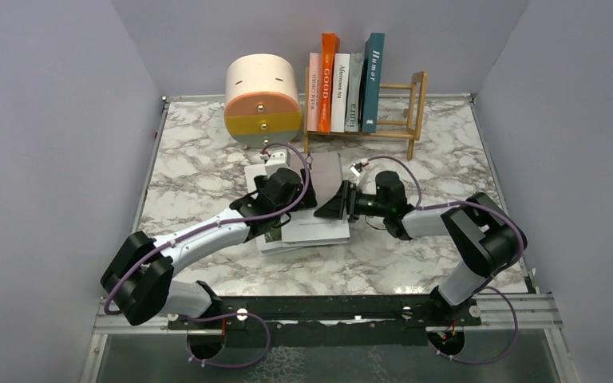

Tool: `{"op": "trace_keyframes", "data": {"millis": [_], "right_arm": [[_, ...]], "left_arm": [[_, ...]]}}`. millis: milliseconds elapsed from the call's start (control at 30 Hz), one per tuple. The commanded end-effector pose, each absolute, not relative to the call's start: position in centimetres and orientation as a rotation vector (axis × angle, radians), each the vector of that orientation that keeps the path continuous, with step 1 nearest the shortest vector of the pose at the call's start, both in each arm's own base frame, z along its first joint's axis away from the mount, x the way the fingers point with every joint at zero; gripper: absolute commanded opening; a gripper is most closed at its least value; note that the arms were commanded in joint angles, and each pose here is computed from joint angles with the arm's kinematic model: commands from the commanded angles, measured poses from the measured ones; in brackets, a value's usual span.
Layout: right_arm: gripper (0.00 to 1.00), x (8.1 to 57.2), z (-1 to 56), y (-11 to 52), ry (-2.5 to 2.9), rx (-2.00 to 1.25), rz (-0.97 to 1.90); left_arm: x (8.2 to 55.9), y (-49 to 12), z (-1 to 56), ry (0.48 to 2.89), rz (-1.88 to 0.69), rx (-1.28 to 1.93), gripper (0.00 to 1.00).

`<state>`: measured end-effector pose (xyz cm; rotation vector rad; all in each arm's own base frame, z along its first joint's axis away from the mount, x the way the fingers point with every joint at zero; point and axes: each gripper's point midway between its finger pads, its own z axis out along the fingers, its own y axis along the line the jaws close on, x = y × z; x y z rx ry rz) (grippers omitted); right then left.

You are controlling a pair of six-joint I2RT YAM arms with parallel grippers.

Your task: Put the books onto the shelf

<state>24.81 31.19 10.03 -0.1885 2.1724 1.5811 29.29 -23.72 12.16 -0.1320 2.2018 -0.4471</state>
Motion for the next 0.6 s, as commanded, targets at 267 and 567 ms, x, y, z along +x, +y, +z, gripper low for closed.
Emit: {"op": "trace_keyframes", "data": {"millis": [267, 567], "right_arm": [[0.55, 24.5, 14.4, 31.1, 2.013, -0.291, 1.572], [0.32, 24.2, 18.5, 30.1, 1.902, -0.325, 1.508]], "left_arm": [[29.3, -26.2, 14.9, 2.115, -0.511, -0.098, 0.99], [30.4, -26.8, 16.3, 2.076, -0.491, -0.063, 0.99]]}}
